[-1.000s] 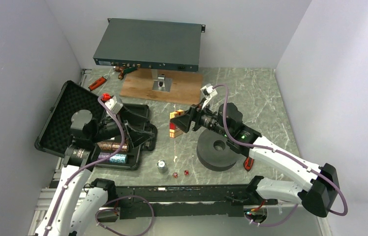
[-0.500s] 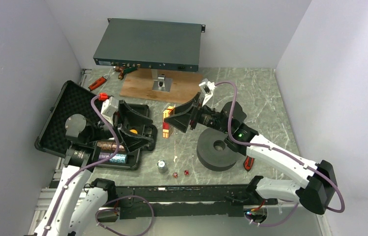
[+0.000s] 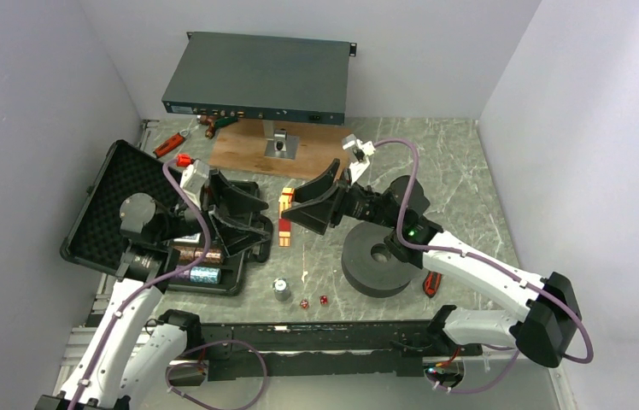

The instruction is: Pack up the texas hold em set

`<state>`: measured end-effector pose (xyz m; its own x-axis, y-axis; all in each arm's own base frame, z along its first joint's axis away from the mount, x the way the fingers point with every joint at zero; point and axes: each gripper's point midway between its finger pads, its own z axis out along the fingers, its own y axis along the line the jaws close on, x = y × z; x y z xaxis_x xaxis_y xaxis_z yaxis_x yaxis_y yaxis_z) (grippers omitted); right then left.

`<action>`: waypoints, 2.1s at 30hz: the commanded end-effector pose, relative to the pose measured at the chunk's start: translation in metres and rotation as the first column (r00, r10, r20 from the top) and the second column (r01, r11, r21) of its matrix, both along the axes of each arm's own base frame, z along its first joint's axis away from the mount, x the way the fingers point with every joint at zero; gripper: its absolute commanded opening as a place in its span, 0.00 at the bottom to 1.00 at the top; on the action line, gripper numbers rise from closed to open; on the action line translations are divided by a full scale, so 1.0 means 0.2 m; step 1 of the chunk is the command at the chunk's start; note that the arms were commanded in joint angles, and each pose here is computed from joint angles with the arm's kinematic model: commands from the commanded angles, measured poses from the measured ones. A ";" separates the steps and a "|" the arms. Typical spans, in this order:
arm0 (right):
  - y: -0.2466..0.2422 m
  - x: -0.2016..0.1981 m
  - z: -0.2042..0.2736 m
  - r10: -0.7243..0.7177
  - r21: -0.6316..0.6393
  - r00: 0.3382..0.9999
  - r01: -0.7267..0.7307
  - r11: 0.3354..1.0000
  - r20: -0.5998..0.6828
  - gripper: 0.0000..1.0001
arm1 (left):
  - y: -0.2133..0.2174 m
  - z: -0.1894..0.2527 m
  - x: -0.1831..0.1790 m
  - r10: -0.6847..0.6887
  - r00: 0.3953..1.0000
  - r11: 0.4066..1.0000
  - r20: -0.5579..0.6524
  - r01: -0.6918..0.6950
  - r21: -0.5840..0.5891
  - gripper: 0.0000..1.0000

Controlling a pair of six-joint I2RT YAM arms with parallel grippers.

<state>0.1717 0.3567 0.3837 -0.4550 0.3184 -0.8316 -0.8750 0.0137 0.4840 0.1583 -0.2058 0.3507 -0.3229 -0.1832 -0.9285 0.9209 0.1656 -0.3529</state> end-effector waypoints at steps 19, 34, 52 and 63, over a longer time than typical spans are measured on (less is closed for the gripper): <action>0.07 -0.12 0.25 0.064 0.101 0.986 -0.080 0.992 0.152 0.00 | -0.03 0.07 -0.15 -0.152 0.988 0.988 0.027 0.152 -0.025 1.00; 0.09 -0.11 0.26 0.056 0.105 0.986 -0.073 0.992 0.158 0.00 | -0.05 0.10 -0.16 -0.172 0.985 0.984 0.022 0.173 -0.047 1.00; 0.12 -0.12 0.24 0.027 0.096 0.986 -0.043 0.994 0.166 0.00 | -0.08 0.08 -0.14 -0.158 0.987 0.985 0.013 0.159 -0.064 0.46; 0.05 -0.09 0.27 -0.057 0.111 0.987 0.041 0.993 0.152 0.63 | -0.07 0.08 -0.10 -0.070 0.998 0.997 0.002 0.070 -0.044 0.00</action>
<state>0.1463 0.3880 0.3874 -0.3996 0.2703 -0.8759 -0.9139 -0.0428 0.4037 0.1336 -0.2209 0.3558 -0.4059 -0.1819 -0.8957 0.9072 0.0389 -0.4190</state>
